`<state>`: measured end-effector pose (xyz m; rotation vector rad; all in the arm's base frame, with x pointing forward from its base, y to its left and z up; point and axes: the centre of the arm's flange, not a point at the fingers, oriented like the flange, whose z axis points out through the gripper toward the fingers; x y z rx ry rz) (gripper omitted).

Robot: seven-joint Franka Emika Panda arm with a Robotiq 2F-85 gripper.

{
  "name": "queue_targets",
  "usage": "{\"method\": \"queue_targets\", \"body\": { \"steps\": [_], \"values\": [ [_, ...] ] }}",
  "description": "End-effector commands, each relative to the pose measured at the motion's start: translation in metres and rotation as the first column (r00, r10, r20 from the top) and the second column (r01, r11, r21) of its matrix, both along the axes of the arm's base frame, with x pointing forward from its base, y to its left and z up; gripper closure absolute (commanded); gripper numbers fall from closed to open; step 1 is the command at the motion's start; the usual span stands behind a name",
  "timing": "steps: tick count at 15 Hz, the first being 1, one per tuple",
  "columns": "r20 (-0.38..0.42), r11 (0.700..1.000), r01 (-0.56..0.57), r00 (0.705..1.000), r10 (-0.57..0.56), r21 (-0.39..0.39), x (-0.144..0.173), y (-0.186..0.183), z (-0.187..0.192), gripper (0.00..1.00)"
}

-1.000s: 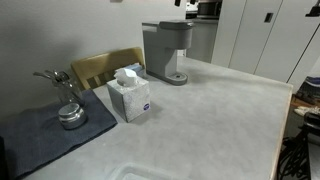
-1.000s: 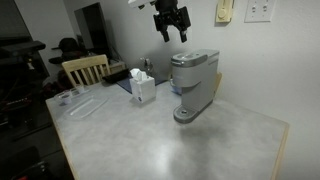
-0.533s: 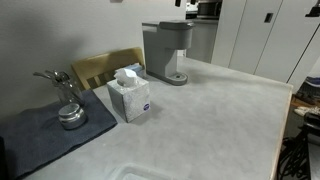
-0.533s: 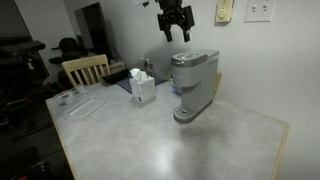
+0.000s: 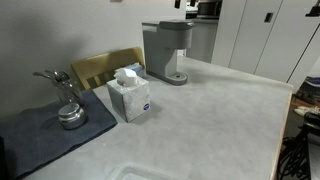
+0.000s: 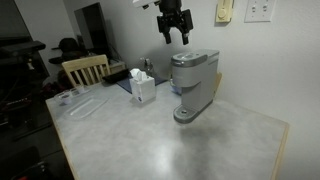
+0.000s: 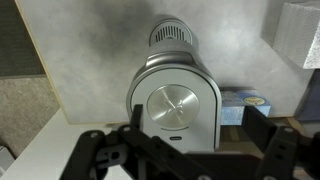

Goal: Press the button on the top of the coffee maker

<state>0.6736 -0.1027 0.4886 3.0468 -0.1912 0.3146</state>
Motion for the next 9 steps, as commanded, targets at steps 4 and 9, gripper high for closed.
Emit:
{"method": "queue_targets", "body": {
  "steps": [4, 9],
  "values": [
    [-0.035, 0.993, -0.003, 0.999, 0.007, 0.122, 0.009, -0.018, -0.022, 0.0],
    [-0.023, 0.98, 0.012, 1.0, -0.008, 0.199, 0.015, -0.034, -0.027, 0.0]
  ]
}}
